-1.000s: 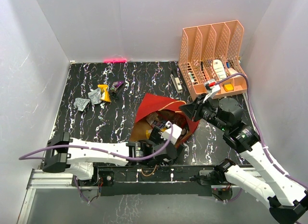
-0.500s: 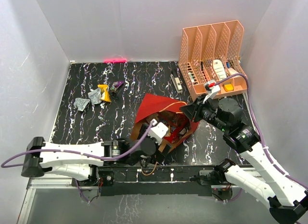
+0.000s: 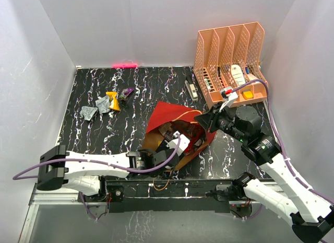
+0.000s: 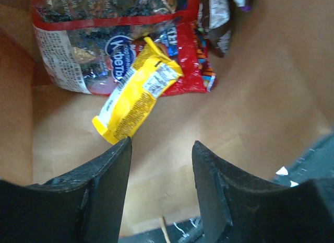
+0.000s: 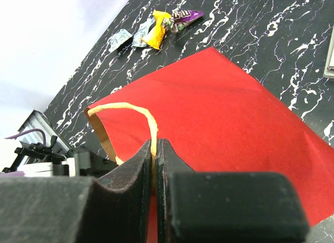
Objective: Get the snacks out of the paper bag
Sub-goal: Take out the snack from the paper bag.
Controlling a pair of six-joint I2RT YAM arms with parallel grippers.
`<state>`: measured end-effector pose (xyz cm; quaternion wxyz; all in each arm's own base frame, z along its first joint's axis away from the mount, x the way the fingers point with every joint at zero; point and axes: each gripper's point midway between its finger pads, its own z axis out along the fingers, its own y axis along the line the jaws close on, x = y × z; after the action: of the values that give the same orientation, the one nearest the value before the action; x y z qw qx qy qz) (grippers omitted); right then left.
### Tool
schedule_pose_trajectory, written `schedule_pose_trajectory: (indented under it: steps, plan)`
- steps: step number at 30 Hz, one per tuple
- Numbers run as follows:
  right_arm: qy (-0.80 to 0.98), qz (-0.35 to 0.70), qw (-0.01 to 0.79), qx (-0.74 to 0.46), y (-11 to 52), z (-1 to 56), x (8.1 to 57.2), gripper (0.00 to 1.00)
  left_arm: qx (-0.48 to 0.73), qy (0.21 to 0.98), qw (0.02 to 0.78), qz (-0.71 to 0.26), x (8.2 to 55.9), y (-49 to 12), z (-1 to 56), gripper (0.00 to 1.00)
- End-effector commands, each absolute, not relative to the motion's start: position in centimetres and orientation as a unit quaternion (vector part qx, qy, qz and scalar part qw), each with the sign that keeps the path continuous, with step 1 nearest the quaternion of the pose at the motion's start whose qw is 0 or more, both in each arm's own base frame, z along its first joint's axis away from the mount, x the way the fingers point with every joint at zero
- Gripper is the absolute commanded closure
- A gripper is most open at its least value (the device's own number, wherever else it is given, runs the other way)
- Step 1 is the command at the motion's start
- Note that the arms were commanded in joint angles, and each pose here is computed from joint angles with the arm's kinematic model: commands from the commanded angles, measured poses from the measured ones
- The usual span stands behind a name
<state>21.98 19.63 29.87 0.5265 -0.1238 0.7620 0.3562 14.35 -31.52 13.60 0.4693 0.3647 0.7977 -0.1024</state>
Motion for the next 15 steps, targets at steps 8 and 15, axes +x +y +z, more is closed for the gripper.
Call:
schedule_pose_trajectory:
  steps: [8, 15]
  plan:
    - [0.735, 0.372, 0.554, -0.117, 19.5, 32.9, 21.8, 0.93, 0.371, 0.806, 0.459, -0.042, 19.0, -31.4, 8.6, 0.54]
    - [0.735, 0.368, 0.557, -0.117, 19.4, 33.2, 21.8, 0.93, 0.385, 0.814, 0.434, -0.036, 18.6, -31.4, 5.5, 0.42]
